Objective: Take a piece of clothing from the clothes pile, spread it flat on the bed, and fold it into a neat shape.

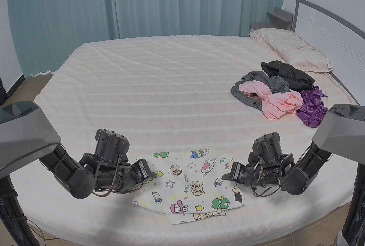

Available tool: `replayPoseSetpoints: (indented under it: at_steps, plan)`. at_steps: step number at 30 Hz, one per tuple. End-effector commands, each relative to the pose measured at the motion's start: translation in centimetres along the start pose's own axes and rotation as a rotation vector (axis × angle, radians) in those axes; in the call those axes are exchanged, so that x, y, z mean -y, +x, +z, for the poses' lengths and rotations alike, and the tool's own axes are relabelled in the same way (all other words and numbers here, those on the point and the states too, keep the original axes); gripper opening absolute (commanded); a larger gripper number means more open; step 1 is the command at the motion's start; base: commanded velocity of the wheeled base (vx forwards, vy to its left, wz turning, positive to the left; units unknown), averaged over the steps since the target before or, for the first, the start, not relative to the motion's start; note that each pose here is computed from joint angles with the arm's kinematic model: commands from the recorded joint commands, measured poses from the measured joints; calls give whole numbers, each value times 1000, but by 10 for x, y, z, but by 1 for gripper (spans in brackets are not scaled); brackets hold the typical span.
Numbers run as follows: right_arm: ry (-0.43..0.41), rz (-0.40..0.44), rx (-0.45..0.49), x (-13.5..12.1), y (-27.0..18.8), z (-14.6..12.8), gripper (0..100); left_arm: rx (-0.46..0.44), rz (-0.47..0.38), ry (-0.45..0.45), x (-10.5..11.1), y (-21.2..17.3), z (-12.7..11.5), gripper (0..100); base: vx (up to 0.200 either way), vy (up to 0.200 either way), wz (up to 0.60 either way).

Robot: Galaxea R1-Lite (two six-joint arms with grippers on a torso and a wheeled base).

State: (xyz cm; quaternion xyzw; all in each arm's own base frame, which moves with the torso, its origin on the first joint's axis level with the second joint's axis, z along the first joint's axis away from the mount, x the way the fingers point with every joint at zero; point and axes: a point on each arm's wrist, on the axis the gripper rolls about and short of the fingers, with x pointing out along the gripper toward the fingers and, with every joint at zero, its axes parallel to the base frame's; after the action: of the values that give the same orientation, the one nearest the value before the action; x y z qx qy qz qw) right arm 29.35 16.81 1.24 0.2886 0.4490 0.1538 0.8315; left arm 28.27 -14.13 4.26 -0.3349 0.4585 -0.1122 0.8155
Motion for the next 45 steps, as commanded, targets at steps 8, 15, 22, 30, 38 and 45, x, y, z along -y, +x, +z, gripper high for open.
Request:
replayPoseSetpoints:
  at_steps: [8,15,22,30,38,45]
  plan:
    - [5,19,23,-5,-10,4,0,8,-50,23,17,-13,-5,0,0,-200,0]
    - [16,27,47,-6,-18,10,0,0,-52,29,20,-14,-7,0,0,-200,0]
    - [22,16,49,-2,-19,10,0,-4,-55,24,21,-14,-8,0,0,-200,0]
    - [26,10,57,0,-20,12,0,-1,-53,17,21,-11,-6,0,0,-200,0]
    - [25,-3,58,3,-19,12,0,-5,-46,-12,19,-10,-8,0,0,0,0]
    - [29,-17,47,7,-19,9,100,-20,-15,-16,12,-12,-14,100,0,0,0]
